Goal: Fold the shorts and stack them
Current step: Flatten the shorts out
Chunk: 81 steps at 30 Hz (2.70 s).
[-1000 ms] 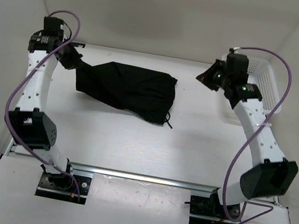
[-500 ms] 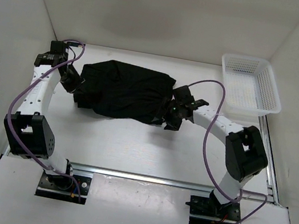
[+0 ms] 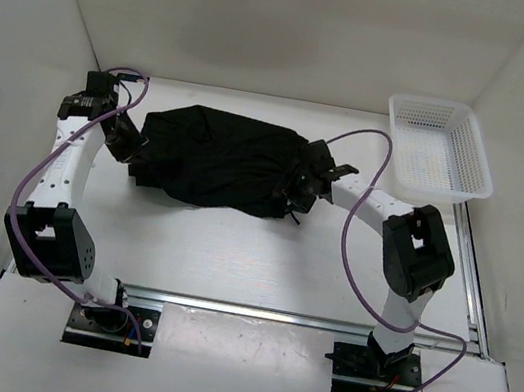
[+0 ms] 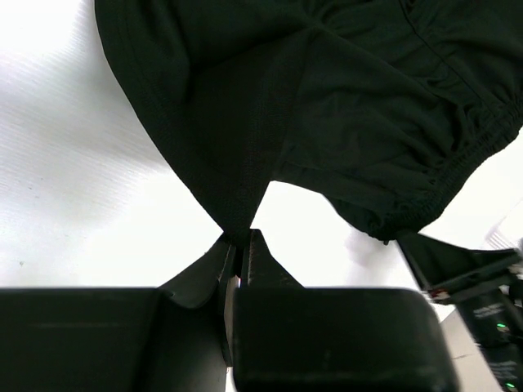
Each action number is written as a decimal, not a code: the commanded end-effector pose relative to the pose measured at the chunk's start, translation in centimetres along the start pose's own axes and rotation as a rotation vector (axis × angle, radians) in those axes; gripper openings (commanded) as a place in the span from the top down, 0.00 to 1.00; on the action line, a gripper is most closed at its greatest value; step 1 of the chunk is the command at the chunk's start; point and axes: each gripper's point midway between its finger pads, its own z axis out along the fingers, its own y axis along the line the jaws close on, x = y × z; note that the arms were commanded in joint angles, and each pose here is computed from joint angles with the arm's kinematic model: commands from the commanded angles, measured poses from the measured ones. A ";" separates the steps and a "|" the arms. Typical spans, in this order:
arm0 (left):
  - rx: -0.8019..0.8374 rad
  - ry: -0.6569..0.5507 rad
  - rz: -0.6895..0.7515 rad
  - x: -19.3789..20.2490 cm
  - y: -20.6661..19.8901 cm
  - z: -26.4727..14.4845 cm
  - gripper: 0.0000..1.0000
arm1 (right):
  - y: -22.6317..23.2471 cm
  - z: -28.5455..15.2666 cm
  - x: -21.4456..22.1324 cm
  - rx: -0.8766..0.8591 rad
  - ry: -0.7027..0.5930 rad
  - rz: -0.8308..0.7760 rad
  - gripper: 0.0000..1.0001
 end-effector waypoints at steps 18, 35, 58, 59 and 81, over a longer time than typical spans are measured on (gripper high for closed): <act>0.036 -0.030 0.002 -2.5 -1.9 -0.2 0.90 | 0.8 -6.2 -13.8 0.091 -0.327 -0.187 1.00; 0.046 0.071 0.030 3.0 -0.6 3.1 0.90 | -9.5 -17.0 -9.6 -0.073 -0.561 -0.265 0.98; -0.004 0.158 0.119 8.9 0.6 5.3 0.90 | -11.7 -14.8 3.0 -0.045 -0.143 0.268 0.51; -0.010 0.165 0.118 9.0 0.7 5.5 0.90 | -11.7 -14.3 3.0 -0.025 -0.135 0.264 0.51; -0.017 0.164 0.136 9.5 0.4 5.6 0.90 | -15.2 -6.0 1.5 0.314 -0.052 0.512 0.36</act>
